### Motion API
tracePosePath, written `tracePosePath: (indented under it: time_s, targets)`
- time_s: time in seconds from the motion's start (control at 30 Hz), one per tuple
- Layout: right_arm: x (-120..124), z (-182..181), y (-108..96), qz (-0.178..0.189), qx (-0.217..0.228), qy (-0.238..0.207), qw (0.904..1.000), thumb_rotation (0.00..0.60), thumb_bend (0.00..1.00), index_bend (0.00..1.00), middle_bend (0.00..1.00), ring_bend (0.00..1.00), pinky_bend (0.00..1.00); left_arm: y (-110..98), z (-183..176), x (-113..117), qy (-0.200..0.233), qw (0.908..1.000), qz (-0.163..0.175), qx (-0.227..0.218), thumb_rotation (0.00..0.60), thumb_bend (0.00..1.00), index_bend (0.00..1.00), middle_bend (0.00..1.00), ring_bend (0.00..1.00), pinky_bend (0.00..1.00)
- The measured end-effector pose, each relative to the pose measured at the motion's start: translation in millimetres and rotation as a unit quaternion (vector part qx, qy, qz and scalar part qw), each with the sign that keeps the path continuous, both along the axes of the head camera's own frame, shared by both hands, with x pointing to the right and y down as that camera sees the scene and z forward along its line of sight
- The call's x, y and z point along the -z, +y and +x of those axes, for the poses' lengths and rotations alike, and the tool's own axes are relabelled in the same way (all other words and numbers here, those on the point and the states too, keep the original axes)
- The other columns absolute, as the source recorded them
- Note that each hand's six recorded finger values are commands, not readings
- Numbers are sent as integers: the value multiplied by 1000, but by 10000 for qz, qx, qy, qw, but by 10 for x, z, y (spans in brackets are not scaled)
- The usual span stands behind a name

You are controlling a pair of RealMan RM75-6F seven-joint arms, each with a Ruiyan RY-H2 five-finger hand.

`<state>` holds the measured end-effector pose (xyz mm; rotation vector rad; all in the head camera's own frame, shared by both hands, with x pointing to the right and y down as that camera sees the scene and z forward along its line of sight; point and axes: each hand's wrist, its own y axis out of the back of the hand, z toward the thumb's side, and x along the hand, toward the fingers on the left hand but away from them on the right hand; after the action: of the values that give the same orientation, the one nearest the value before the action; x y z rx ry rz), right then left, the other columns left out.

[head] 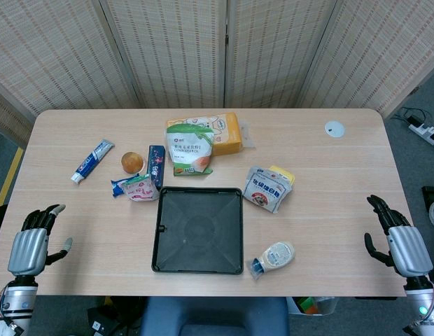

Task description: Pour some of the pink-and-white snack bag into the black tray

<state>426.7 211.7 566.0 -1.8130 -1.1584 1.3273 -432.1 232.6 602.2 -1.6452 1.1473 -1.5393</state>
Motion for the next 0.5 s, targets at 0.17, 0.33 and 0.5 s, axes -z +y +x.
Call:
tracePosePath:
  time_s: [0.17, 0.33, 0.5]
  targets:
    - [21, 12, 7, 37, -20, 6, 10000, 600, 550, 0, 91, 226, 199, -3, -9, -1, -51, 9999, 75, -67, 600, 402, 188, 182, 199, 148]
    - [75, 57, 31, 93, -88, 5, 9999, 600, 550, 0, 91, 227, 198, -7, -8, -8, -34, 9998, 133, -108, 600, 402, 197, 188, 211, 163]
    - [177, 104, 25, 243, -157, -49, 9996, 600, 550, 0, 91, 227, 199, -48, 44, -68, 502, 9987, 48, 60, 600, 401, 211, 215, 260, 254]
